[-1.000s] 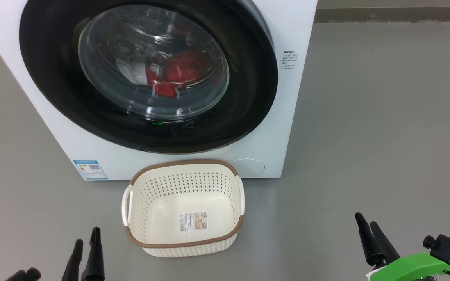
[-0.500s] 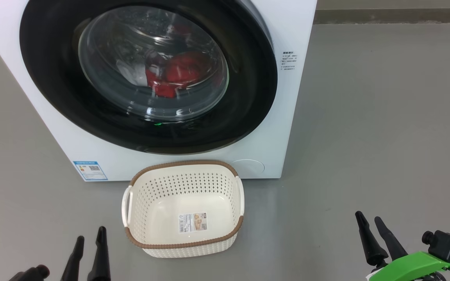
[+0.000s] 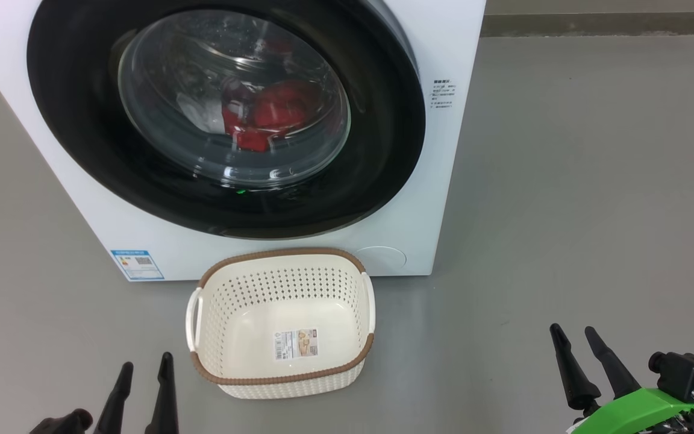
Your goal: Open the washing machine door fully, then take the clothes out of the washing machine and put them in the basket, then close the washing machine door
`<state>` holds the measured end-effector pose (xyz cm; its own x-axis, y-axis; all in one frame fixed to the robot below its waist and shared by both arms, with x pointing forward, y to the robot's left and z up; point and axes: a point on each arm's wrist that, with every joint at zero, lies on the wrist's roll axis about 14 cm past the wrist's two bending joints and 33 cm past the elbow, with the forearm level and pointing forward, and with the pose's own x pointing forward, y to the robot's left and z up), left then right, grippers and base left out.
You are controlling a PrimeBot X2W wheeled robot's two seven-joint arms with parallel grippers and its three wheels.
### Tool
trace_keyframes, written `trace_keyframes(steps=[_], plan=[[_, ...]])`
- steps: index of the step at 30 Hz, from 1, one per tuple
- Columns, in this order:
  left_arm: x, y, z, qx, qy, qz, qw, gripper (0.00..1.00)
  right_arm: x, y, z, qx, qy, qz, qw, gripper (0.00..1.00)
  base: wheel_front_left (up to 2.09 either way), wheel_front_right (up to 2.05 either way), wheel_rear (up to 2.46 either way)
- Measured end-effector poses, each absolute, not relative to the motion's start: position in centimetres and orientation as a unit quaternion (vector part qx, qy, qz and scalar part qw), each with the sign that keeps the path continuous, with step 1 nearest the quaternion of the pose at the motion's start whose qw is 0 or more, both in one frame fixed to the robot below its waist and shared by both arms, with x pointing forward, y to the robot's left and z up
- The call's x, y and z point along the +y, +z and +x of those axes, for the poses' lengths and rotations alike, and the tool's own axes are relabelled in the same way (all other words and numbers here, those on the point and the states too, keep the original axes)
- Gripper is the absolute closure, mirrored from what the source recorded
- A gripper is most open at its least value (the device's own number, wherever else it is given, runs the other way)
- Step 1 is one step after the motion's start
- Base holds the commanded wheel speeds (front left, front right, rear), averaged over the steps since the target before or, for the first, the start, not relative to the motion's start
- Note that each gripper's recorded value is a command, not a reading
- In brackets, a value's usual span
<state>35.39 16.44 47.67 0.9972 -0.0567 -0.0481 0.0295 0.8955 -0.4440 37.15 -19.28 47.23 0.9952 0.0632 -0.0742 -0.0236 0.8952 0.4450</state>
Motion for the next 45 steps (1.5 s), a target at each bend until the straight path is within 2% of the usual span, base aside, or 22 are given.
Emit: trace_keyframes(steps=[28, 45], plan=[[14.8, 48.4, 35.0, 0.001, -0.071, -0.068, 0.995, 0.00, -19.3, 48.7, 37.0, 0.005, 0.056, 0.071, 0.996, 0.00, 0.00, 0.00, 0.00], [14.9, 48.3, 34.6, -0.001, -0.072, -0.059, 0.996, 0.00, -19.5, 48.6, 36.5, 0.002, 0.054, 0.053, 0.997, 0.00, 0.00, 0.00, 0.00]])
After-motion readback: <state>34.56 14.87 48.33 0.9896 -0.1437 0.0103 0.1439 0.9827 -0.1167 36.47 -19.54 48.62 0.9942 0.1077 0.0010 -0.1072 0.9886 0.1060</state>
